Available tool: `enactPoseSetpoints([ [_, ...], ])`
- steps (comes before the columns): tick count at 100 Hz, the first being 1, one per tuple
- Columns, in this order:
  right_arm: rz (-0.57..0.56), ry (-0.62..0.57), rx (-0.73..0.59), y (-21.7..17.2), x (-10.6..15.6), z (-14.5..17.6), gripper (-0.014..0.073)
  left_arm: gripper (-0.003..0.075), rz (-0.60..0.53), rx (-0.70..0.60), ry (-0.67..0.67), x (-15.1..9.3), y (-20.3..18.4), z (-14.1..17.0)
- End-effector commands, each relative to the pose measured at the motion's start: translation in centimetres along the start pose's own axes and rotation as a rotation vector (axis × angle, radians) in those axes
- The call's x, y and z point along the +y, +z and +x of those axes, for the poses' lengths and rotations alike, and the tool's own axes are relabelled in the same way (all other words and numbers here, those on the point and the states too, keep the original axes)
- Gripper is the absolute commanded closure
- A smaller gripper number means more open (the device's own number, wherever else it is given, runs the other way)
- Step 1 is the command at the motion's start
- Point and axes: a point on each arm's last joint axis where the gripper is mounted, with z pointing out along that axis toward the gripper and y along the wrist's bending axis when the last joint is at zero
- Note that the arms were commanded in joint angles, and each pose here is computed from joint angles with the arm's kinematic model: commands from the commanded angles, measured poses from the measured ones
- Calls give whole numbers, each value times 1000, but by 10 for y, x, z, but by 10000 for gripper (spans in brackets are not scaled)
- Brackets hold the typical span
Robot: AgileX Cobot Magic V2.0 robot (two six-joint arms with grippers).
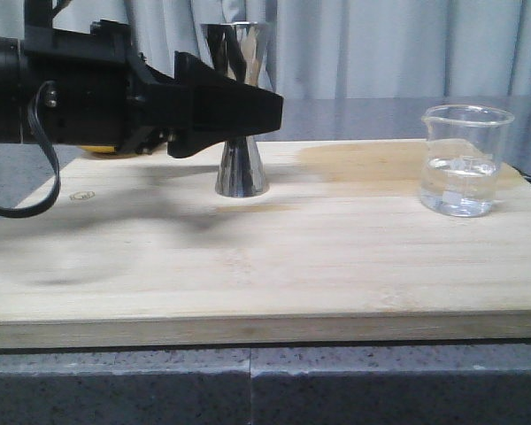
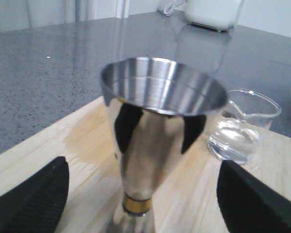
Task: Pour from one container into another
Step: 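Move the left gripper toward the steel jigger and open around it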
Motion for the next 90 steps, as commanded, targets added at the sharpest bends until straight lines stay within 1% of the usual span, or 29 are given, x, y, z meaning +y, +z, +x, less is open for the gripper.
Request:
enactPoseSetpoints([
  [1, -2, -8, -111, 0, 1, -18, -22, 163, 38, -106, 12, -4, -2, -22],
  [20, -2, -8, -118, 0, 1, -19, -22, 247, 49, -83, 28, -5, -2, -20],
  [31, -2, -8, -118, 0, 1, -19, -22, 281, 55, -78, 33, -6, -2, -19],
  [51, -2, -8, -120, 0, 1, -19, -22, 283, 55, -78, 33, -6, -2, -19],
  [69, -2, -8, -122, -1, 1, -19, -22, 323, 45, -82, 24, -4, -1, -19],
  [90, -3, -8, -125, -1, 1, -20, -22, 323, 60, -87, 0, -2, 3, -13],
])
